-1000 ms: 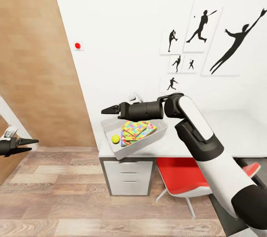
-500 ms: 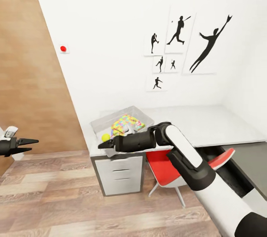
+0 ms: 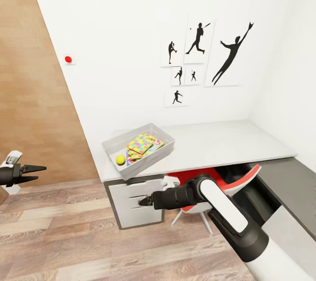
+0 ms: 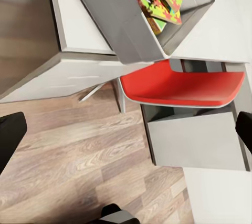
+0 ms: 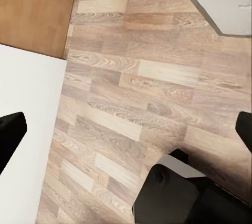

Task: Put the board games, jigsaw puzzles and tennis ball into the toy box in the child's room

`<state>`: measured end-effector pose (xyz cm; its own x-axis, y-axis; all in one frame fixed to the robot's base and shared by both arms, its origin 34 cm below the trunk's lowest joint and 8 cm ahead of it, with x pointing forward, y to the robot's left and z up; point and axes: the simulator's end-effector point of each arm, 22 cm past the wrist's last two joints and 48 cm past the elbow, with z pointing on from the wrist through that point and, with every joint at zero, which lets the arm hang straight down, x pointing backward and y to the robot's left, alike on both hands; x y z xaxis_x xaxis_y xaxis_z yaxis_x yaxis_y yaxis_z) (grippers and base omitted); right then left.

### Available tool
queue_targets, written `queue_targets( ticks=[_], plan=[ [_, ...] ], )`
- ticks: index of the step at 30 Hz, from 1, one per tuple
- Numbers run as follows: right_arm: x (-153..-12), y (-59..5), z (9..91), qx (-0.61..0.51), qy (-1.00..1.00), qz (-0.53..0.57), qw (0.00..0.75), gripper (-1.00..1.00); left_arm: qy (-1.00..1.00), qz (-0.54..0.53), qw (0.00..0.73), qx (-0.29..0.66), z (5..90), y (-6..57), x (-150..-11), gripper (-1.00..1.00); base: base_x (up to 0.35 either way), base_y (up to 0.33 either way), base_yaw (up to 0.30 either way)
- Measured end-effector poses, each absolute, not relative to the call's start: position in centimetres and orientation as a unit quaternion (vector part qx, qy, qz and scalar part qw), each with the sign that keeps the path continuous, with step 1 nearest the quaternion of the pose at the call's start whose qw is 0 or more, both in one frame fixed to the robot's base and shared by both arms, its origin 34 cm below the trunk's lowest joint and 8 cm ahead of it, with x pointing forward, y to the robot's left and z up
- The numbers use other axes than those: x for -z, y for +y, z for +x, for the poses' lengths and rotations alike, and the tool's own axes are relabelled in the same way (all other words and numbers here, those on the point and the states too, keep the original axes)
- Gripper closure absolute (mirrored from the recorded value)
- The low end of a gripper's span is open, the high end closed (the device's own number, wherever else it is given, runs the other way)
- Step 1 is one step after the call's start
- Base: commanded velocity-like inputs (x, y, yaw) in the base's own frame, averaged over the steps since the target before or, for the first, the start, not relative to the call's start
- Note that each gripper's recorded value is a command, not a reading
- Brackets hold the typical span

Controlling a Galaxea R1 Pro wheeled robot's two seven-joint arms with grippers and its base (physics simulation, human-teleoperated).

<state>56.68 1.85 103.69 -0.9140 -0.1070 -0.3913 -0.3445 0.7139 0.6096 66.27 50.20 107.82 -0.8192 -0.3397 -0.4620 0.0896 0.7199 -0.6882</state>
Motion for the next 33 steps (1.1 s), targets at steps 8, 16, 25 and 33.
queue_targets(
  ticks=[8, 16, 25, 33],
  plan=[
    [-102.6, 0.8, 57.3, -0.325, 0.920, -0.125, 0.182, -1.00, 0.880, -0.073, 0.290, 0.368, 66.2, 50.2, -107.6, -1.00, -0.033, 0.000, -0.004],
    [-99.6, -0.6, 57.7, -0.301, 0.934, -0.106, 0.159, -1.00, 0.881, -0.074, 0.288, 0.367, 66.0, 50.2, -107.4, -1.00, -0.081, 0.000, 0.000],
    [-94.6, -3.1, 57.3, -0.267, 0.955, -0.071, 0.107, -1.00, 0.882, -0.071, 0.289, 0.366, 65.9, 50.2, -107.1, -1.00, -0.012, 0.000, 0.000],
    [-94.0, -3.3, 57.1, -0.264, 0.957, -0.067, 0.101, -1.00, 0.881, -0.070, 0.290, 0.366, 65.9, 50.2, -107.1, -1.00, -0.001, 0.000, 0.000]
  ],
)
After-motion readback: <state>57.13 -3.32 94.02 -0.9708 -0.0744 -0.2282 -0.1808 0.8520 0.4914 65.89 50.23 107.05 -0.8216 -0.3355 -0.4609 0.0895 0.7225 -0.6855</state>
